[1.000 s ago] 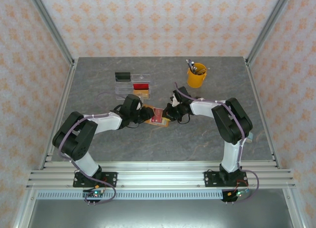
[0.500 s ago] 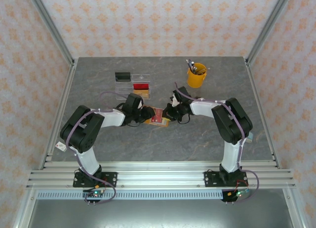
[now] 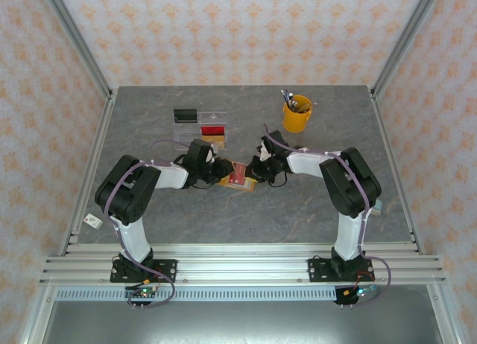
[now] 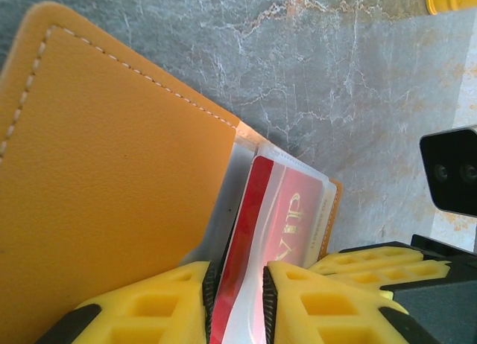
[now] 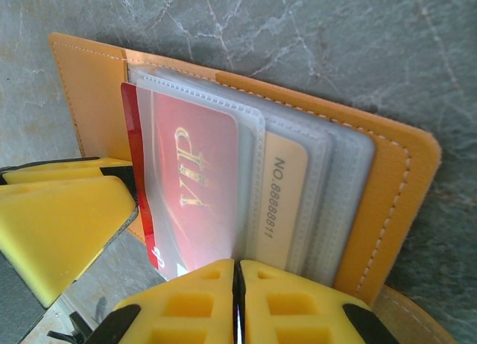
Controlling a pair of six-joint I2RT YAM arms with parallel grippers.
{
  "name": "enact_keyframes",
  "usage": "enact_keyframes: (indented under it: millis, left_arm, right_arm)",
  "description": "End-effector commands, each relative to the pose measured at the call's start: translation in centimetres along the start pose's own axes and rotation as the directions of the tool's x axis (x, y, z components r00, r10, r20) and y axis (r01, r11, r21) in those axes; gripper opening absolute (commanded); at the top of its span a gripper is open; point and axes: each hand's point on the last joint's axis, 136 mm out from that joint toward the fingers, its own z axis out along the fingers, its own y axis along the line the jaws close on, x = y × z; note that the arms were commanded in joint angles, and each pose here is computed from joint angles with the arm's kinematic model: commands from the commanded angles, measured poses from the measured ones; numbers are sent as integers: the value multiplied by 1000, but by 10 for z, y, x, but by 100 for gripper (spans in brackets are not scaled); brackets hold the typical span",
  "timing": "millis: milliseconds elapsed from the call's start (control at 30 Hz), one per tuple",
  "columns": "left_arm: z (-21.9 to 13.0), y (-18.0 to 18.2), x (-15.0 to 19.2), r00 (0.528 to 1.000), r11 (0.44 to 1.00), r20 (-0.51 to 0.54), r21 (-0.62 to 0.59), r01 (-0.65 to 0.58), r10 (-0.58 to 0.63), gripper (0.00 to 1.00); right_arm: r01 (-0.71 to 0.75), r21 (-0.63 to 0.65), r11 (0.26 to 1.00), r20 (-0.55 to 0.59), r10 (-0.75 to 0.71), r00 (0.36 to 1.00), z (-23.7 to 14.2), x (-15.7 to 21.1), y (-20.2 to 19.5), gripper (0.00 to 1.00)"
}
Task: Take the credit cards out of the card holder
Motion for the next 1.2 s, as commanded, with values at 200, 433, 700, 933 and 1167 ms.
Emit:
enact_keyframes:
  millis: [200, 433, 700, 933, 1167]
  left_arm:
    - [9, 5, 16, 996, 999, -82, -18, -41, 40, 25]
    - [8, 8, 14, 996, 997, -71, -41, -58, 55, 0]
    - [-12, 20, 4, 991, 978, -3, -161, -131, 132, 0]
    - [-25, 20, -3, 984, 964, 31, -205, -168, 178, 0]
    - [-24, 2, -1, 988, 982, 0, -111, -155, 156, 0]
  right_arm:
    - [-81, 208, 975, -112, 106, 988, 22, 36, -64, 11]
    - [-84, 221, 972, -114, 111, 987, 24, 38, -67, 11]
    - [-81, 233, 969, -101, 107, 989, 21, 37, -69, 11]
    - [-79, 232, 970, -92, 103, 990, 18, 36, -68, 11]
    - [-72, 227, 971, -93, 95, 991, 17, 36, -66, 11]
